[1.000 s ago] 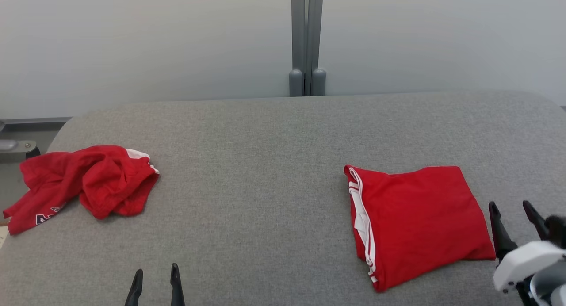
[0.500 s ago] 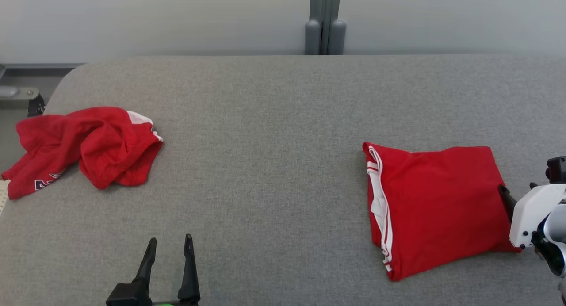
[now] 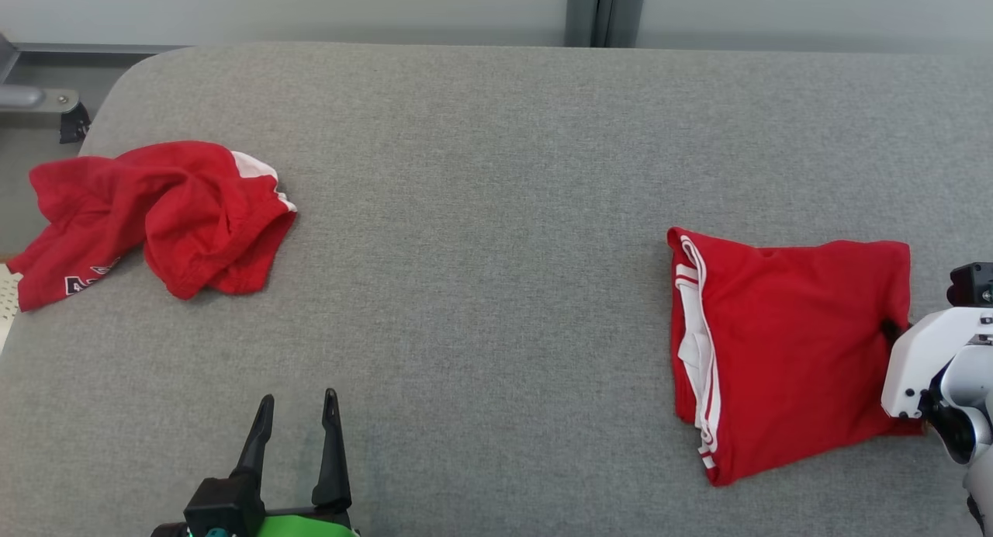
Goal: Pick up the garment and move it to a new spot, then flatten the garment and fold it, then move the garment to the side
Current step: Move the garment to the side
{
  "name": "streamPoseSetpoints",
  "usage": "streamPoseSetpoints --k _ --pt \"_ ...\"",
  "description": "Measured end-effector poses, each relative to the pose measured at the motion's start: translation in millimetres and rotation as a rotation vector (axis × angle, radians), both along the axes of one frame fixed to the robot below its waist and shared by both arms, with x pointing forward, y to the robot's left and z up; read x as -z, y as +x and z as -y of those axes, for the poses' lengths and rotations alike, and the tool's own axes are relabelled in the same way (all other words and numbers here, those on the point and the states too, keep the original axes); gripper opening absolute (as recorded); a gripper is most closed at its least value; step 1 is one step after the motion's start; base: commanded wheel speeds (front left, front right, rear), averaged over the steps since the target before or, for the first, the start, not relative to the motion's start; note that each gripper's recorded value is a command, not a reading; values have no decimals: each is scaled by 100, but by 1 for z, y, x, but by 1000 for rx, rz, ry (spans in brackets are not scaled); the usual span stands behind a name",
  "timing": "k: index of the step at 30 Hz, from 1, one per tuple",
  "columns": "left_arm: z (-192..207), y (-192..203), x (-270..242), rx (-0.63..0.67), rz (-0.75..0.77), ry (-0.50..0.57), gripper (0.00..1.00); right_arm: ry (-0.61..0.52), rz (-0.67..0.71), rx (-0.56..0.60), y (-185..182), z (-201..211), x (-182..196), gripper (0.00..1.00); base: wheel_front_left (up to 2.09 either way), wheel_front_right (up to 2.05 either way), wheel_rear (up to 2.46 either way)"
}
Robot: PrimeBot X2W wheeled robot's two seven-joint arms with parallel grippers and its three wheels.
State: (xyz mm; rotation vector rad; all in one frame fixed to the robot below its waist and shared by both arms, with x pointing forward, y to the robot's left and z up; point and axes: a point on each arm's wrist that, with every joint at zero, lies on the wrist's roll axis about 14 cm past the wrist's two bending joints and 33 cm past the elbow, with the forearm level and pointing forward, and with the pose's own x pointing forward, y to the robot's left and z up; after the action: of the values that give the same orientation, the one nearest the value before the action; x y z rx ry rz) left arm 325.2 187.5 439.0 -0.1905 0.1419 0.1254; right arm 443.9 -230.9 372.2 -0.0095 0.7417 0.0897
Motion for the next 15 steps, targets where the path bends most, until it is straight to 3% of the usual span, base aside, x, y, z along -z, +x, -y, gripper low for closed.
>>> streamPoseSetpoints --k 5,15 --pt "11 10 0 40 6 -3 100 7 78 28 5 11 -13 0 0 0 0" --pt "55 55 -8 218 59 9 100 -113 340 194 21 86 -60 0 0 0 0"
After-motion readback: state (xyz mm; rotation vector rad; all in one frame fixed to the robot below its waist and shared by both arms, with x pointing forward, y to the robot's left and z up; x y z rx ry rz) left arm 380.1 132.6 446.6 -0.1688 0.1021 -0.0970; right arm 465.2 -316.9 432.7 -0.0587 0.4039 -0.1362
